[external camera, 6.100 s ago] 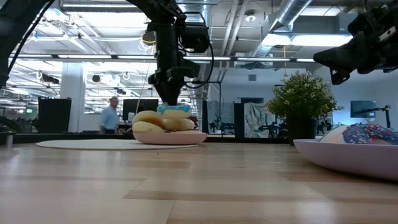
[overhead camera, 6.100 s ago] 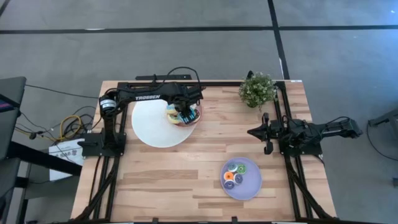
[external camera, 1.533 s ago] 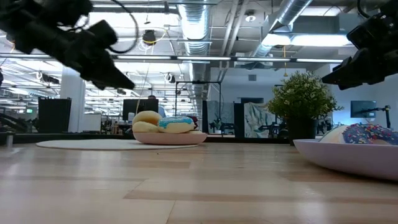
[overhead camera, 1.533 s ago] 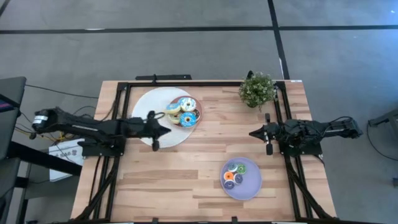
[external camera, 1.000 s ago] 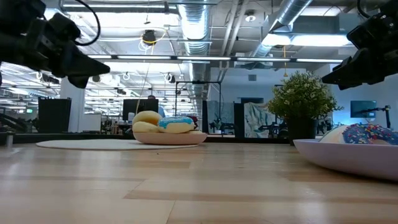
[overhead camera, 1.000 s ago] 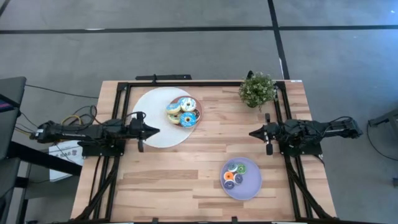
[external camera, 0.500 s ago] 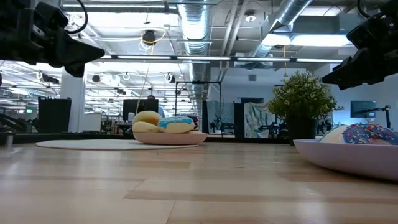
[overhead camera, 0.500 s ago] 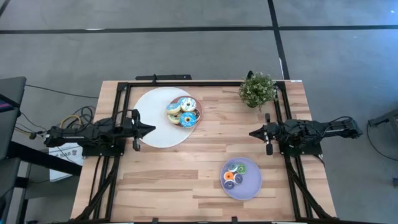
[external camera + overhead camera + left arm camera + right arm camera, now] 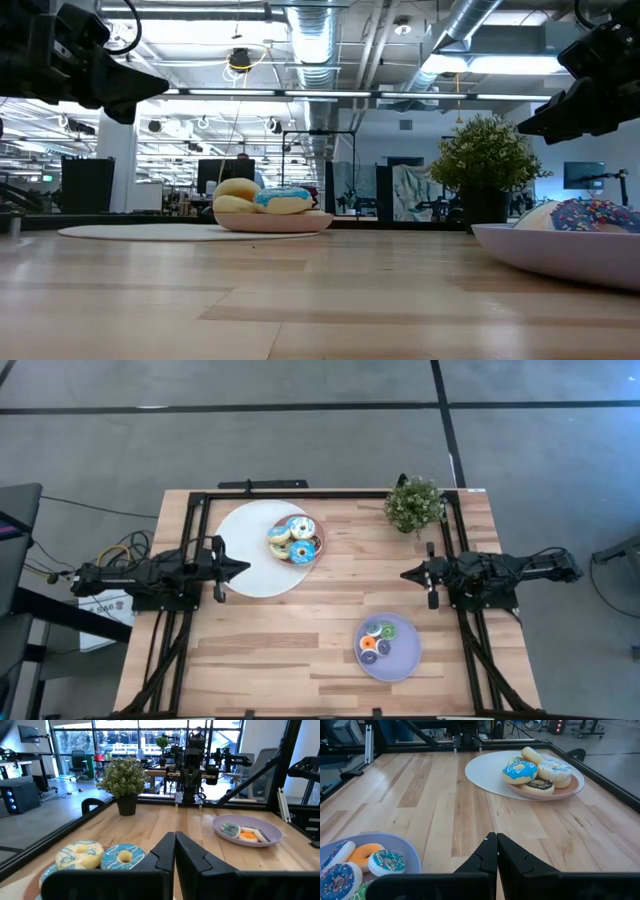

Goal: Pick & Place donuts
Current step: Return to Home Position

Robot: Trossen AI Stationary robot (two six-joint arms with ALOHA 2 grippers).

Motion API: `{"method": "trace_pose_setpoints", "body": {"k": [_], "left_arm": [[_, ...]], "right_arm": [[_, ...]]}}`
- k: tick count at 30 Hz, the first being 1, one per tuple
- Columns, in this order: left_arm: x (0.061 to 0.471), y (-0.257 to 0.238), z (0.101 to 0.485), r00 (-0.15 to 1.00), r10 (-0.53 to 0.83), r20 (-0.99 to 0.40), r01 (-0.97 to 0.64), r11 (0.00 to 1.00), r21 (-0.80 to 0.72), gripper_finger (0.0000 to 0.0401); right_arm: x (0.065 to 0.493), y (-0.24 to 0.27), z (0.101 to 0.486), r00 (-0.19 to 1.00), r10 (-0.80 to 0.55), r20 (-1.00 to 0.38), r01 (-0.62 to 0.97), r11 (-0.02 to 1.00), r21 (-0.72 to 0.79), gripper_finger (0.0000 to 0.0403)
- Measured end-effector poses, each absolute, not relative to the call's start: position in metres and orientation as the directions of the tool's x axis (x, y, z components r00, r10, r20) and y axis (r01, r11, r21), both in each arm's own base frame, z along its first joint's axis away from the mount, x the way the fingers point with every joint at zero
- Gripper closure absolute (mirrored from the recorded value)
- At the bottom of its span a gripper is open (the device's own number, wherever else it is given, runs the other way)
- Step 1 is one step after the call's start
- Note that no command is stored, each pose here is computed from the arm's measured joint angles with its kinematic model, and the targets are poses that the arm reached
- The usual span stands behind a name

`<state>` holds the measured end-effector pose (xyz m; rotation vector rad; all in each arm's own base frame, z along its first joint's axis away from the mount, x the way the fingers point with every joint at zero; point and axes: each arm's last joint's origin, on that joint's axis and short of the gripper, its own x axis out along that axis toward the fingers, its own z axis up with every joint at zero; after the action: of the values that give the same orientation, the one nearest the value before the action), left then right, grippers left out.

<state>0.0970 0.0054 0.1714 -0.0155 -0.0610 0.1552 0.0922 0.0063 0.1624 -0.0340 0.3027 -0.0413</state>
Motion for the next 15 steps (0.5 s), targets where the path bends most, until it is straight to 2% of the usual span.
{"method": "trace_pose_setpoints", "body": {"k": [15], "left_arm": [[0.0971,0.0054,0.171,0.986,0.155,0.058,-0.153,0.988,-0.033,0.0397]], "right_arm": [[0.0922,0.0063,0.1624,0.954,-0.046,-0.297,0.036,0.999,-0.04,0.0403]]}}
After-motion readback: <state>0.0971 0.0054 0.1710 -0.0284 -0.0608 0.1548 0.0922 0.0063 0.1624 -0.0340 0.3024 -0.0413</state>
